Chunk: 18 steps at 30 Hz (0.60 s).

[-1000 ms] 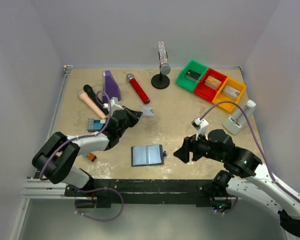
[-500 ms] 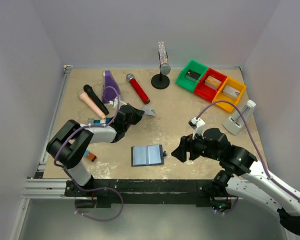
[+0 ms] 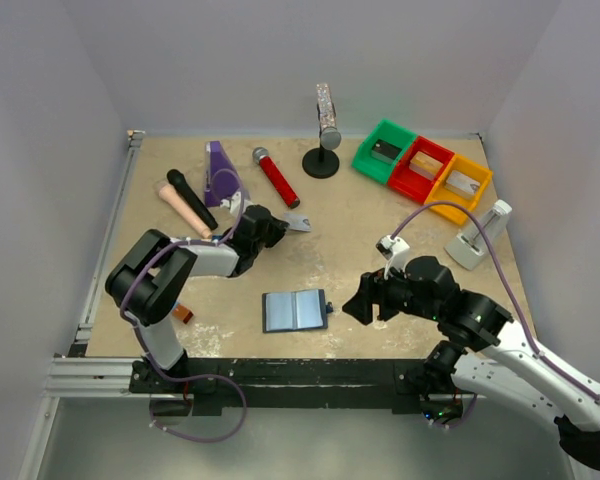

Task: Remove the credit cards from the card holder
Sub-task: Place the credit card at the center of the board.

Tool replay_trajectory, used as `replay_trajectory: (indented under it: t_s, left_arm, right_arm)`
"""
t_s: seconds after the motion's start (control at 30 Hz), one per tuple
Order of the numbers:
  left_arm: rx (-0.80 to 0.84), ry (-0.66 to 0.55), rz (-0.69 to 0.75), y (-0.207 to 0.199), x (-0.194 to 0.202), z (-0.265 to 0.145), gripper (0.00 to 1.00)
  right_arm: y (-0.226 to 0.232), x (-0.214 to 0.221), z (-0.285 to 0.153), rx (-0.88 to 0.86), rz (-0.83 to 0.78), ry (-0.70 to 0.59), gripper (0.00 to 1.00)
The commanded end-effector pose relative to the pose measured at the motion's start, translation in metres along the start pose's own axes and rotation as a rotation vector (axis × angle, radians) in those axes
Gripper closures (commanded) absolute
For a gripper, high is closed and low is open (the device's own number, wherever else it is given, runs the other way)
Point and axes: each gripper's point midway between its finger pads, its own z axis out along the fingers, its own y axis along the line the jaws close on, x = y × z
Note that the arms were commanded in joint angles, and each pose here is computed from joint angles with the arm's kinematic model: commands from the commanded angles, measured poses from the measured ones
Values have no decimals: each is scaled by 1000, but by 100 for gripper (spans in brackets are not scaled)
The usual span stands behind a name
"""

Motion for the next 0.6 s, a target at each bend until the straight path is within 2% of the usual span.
replay_trajectory:
  t_s: [0.0,0.1,0.57]
  left_arm:
    - [-1,-2,9,-6,-7,8,100]
    - [-17,6,15,-1,-7,9,100]
    - [-1,52,31,-3,-4,6,70]
  right_arm:
    - [3,-2,3,-19,5,-9,30]
    - [2,1,5,-17,5,4,30]
    - [1,3,4,-15,-9,8,29]
